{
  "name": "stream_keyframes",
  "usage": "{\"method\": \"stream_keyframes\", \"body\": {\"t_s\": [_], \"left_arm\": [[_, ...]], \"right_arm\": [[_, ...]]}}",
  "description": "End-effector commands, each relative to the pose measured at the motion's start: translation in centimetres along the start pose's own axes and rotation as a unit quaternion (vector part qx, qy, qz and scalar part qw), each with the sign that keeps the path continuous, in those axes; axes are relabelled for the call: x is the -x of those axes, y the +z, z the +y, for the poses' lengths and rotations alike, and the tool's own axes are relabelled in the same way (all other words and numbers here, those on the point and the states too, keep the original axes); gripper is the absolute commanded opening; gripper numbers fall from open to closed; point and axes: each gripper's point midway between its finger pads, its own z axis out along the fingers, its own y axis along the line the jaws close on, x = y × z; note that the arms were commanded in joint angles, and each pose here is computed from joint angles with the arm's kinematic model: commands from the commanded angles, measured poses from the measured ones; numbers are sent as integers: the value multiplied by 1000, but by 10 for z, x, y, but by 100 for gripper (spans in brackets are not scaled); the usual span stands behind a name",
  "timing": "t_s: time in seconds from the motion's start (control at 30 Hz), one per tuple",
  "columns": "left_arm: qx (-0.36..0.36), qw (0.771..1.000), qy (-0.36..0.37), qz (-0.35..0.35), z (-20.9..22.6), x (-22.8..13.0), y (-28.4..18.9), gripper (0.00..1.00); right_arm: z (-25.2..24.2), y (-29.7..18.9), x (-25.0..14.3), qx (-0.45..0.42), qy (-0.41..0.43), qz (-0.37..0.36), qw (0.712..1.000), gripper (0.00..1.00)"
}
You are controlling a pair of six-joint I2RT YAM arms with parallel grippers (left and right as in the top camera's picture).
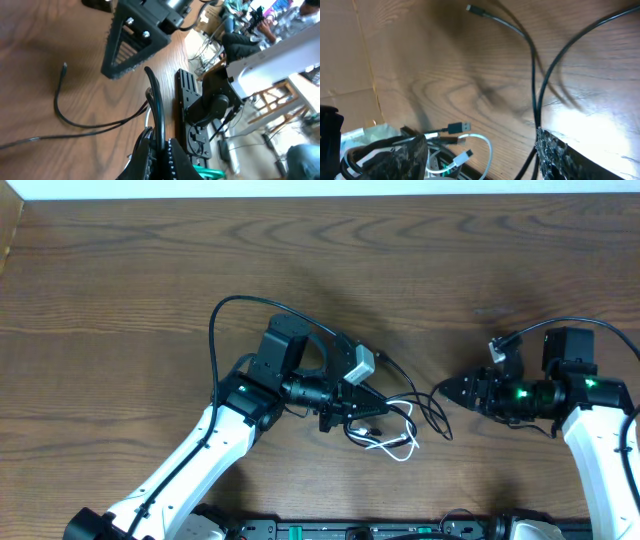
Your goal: Untangle cables
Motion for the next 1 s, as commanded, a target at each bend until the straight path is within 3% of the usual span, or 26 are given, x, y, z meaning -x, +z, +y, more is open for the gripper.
{"method": "stream_keyframes", "body": {"t_s": [0.0, 0.1, 0.2, 0.3, 0.47, 0.83, 0.97], "left_arm": [[-90, 986, 140, -29, -33, 9, -4, 7], [-159, 957, 233, -65, -59, 12, -11, 8], [-156, 947, 271, -71, -58, 12, -11, 7], [-153, 943, 285, -73, -57, 12, -11, 7], [-139, 941, 300, -69, -53, 11, -9, 7], [-138, 941, 301, -69, -53, 11, -9, 8], [-131, 942, 302, -66, -50, 11, -8, 8]], "right_arm": [[13, 2, -4, 23, -22, 9, 999, 66], [16, 2, -4, 29, -23, 9, 999, 66], [18, 2, 2, 35, -12, -1, 999, 66], [25, 2, 7, 53, 3, -6, 999, 65], [36, 6, -14, 74, 28, 37, 996, 52], [33, 37, -79, 62, 20, 148, 987, 47], [29, 42, -95, 57, 59, 174, 981, 46]]}}
